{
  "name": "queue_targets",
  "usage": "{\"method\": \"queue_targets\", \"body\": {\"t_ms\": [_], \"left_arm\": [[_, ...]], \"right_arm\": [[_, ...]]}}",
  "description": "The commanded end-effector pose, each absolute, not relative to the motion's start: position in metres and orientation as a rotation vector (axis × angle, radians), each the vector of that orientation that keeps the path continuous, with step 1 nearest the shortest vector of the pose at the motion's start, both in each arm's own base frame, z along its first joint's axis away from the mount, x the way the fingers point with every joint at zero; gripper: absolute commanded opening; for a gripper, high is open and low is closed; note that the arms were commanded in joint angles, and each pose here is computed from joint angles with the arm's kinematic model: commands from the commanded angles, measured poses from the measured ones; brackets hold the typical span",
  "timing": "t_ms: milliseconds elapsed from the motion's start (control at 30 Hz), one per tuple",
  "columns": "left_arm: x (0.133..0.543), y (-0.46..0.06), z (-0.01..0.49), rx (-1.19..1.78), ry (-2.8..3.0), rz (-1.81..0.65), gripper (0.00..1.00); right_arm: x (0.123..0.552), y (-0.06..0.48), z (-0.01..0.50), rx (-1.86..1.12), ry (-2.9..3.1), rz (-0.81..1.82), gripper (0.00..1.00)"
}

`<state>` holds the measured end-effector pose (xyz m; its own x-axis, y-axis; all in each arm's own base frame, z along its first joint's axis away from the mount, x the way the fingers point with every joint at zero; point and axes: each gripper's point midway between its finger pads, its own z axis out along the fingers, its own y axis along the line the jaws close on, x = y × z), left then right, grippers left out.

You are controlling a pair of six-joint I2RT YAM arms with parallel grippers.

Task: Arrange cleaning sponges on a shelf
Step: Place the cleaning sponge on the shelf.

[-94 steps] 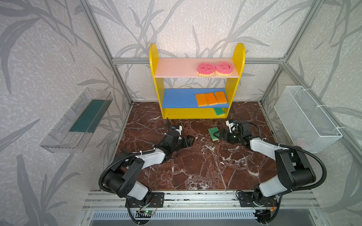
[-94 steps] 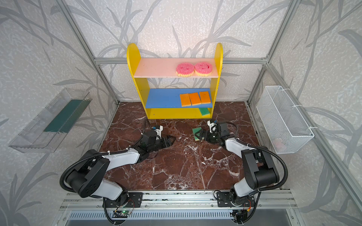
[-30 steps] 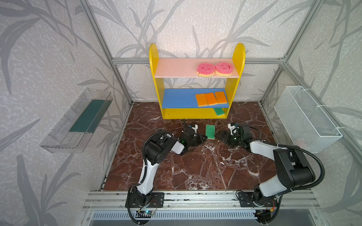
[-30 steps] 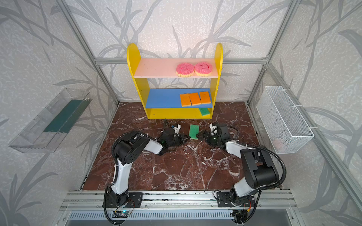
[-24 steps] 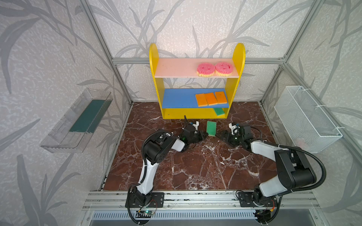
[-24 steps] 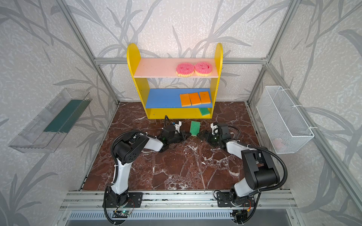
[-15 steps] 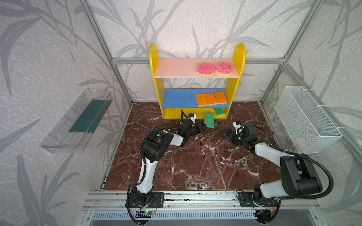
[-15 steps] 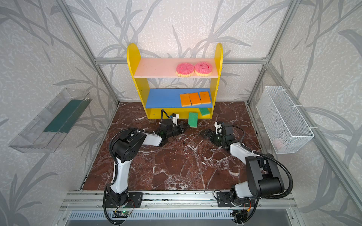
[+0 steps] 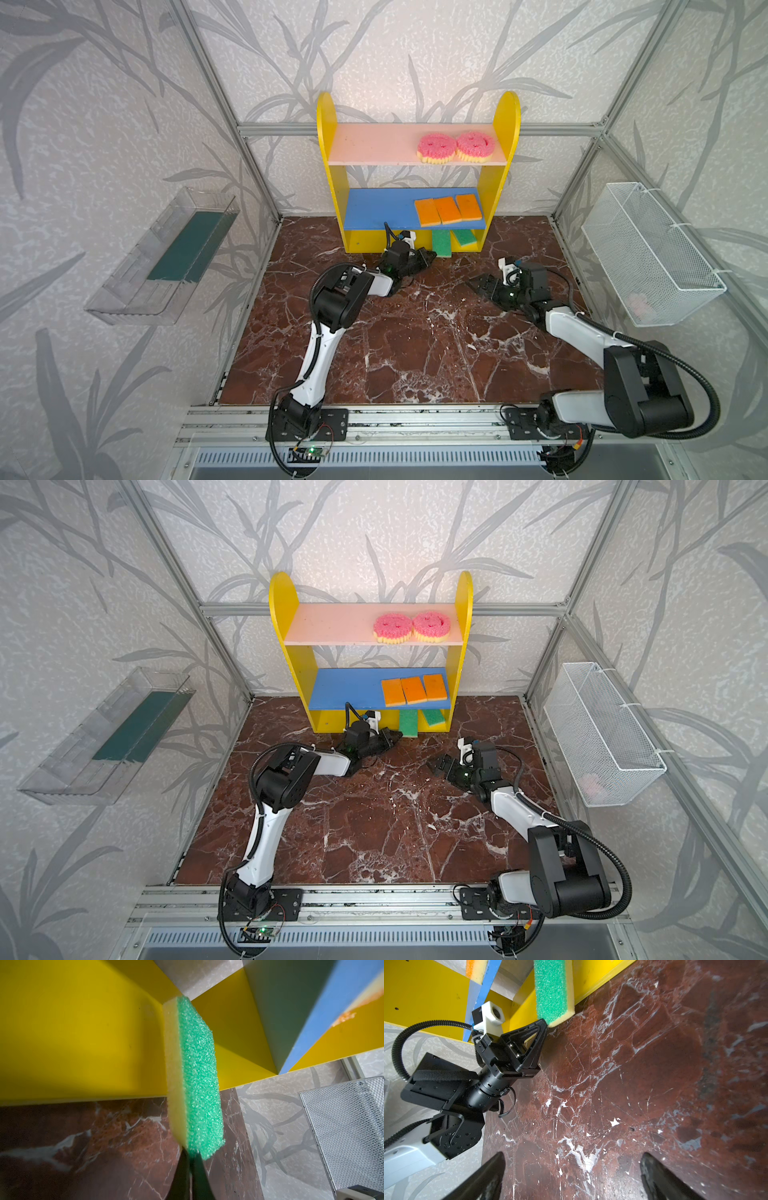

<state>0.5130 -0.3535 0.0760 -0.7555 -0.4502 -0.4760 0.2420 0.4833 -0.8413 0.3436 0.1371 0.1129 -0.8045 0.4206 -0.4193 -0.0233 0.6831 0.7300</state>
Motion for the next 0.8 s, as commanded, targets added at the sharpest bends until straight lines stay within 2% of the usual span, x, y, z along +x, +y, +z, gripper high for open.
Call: {"method": "queue_targets", "body": {"t_ms": [0, 500, 667, 767], "left_arm": [[0.524, -0.36, 0.078, -0.141, 2.047, -1.306, 0.0], [0.557, -0.366, 0.066, -0.218, 1.999, -1.299, 0.02], [0.562, -0.37, 0.064, -0.214, 2.009, -1.302, 0.11], [0.56, -0.368, 0.062, -0.221, 2.014, -1.294, 0.28]], "right_arm": [[0.338, 0.134, 0.109, 0.303, 2.329, 0.999, 0.99], [0.335, 0.135, 0.105, 0.307, 2.326, 1.015, 0.99], [0.335, 0.135, 0.102, 0.31, 2.329, 1.021, 0.99], [0.335, 0.135, 0.102, 0.31, 2.329, 1.021, 0.99]]}}
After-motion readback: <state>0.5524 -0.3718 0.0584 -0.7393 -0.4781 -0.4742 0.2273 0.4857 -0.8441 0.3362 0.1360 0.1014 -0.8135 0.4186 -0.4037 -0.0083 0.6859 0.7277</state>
